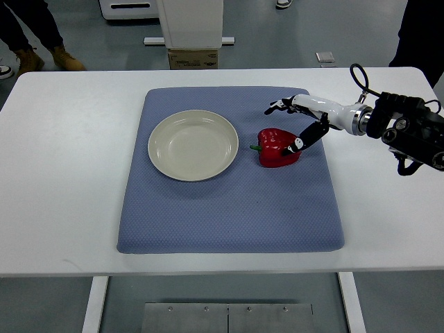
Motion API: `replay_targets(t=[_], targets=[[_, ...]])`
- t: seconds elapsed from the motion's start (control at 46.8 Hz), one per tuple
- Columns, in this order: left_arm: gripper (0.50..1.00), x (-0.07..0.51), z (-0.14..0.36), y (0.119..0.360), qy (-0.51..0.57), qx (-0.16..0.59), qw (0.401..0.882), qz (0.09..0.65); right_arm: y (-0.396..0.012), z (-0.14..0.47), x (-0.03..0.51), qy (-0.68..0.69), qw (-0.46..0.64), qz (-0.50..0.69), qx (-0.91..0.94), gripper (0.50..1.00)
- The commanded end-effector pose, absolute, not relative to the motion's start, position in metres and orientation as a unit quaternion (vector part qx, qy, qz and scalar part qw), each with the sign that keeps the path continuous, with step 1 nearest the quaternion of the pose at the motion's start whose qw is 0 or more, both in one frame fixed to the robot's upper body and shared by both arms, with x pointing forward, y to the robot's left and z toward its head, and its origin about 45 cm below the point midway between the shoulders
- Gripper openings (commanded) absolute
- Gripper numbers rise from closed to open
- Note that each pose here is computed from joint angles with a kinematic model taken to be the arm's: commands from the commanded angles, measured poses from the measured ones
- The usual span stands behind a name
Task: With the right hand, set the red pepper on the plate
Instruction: 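Close the right hand's fingers around the red bell pepper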
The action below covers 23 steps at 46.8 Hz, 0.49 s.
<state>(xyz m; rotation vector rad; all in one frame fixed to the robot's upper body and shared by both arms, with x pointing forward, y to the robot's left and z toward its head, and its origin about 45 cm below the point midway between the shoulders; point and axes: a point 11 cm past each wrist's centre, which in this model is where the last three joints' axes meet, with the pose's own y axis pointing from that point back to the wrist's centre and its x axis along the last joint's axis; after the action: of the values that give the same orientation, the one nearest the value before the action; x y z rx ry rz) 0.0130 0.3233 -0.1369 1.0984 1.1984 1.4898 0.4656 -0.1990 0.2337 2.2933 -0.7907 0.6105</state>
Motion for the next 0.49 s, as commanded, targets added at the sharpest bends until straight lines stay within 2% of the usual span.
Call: replay_targets(t=[0.0, 0.47], targets=[[1.0, 0.013, -0.137, 0.323, 0.485, 0.445, 0.451, 0.603, -0.196, 0.232, 0.465, -0.295, 0.316, 0.233, 0.871, 1.0], [1.0, 0.013, -0.137, 0.323, 0.485, 0.445, 0.451, 0.603, -0.189, 0.216, 0.458, -0.267, 0.345, 0.245, 0.866, 1.0]])
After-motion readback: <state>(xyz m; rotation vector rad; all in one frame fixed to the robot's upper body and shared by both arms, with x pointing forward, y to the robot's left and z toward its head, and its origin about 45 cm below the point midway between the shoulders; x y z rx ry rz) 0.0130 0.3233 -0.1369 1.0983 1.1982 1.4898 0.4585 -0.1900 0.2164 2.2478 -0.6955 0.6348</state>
